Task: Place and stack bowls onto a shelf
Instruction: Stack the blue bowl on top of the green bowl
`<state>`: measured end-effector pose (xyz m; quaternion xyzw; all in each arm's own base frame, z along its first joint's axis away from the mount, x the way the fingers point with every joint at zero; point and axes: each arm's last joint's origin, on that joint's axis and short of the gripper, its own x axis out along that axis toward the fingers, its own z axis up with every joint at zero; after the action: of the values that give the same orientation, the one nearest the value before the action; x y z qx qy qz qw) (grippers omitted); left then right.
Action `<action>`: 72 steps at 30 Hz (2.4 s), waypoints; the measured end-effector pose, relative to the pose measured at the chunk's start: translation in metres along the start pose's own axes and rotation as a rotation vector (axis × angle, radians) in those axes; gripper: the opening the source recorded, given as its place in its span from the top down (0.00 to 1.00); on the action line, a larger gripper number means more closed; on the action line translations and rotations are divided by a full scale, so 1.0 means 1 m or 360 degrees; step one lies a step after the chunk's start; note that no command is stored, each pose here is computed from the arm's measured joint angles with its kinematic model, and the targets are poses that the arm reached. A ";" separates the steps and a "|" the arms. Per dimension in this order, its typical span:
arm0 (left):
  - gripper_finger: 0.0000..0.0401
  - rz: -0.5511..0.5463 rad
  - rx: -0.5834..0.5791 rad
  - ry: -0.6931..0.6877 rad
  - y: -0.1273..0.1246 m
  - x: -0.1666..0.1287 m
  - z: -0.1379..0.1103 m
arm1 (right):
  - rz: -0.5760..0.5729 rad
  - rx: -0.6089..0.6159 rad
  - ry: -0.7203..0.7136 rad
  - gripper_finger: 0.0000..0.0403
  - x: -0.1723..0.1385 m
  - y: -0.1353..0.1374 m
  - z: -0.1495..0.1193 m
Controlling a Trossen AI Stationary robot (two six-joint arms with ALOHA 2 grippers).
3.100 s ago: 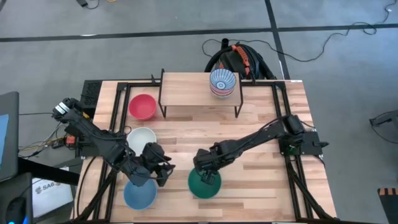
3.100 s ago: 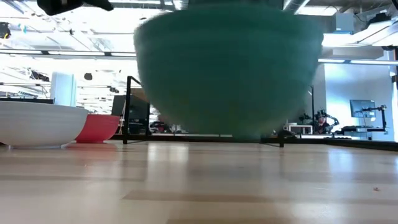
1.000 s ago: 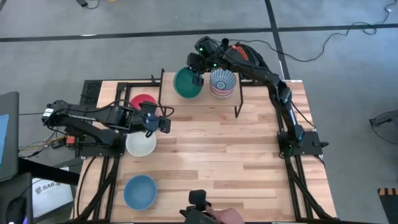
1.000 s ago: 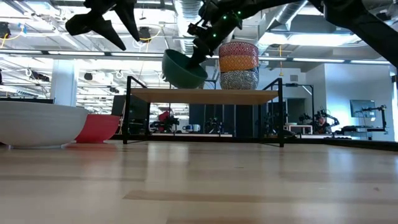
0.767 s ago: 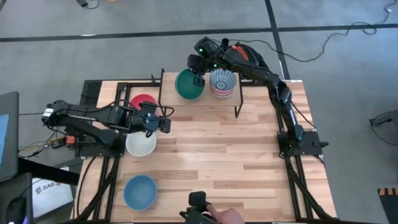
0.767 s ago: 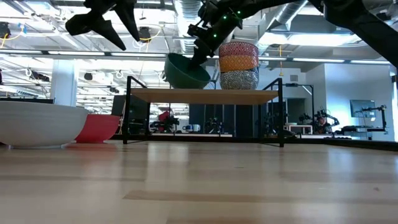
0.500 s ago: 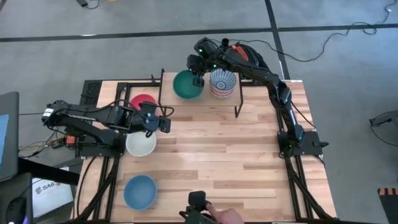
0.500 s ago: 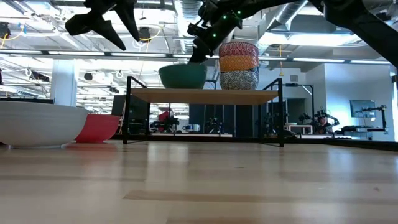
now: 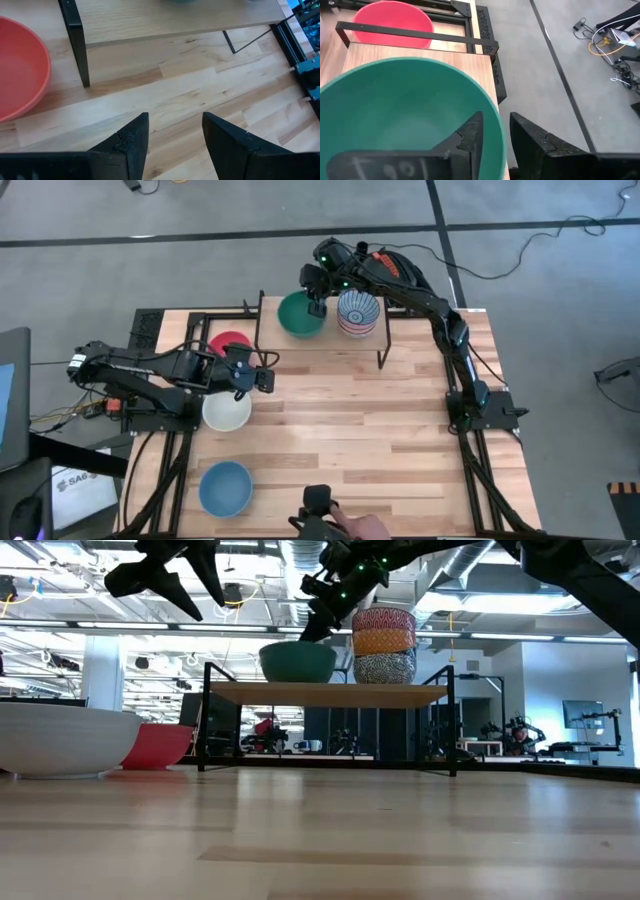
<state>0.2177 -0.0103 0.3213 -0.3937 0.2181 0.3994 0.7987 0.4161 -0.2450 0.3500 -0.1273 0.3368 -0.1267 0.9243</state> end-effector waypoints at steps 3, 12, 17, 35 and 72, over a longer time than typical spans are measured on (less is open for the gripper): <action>0.58 0.0000 0.0000 0.0000 0.000 0.000 0.000 | -0.0006 0.0024 -0.0010 0.69 0.000 0.000 0.000; 0.58 -0.0013 0.0061 0.0010 -0.001 -0.002 -0.003 | -0.0014 0.0356 -0.0088 0.68 -0.007 0.003 0.011; 0.58 -0.0022 0.0102 0.0035 -0.002 -0.004 -0.008 | 0.0033 0.0331 -0.0144 0.68 -0.020 0.019 0.031; 0.58 -0.0192 0.0403 0.0302 -0.005 -0.041 -0.059 | 0.0412 0.0770 -0.0017 0.68 -0.091 0.123 0.074; 0.58 -0.0426 0.0873 0.0653 0.031 -0.123 -0.178 | 0.0872 0.1355 0.0345 0.40 0.027 0.393 0.048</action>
<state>0.1145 -0.1990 0.2833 -0.2618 0.4193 0.1307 0.8594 0.5262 0.1215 0.2435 0.3668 0.3702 -0.0184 0.8533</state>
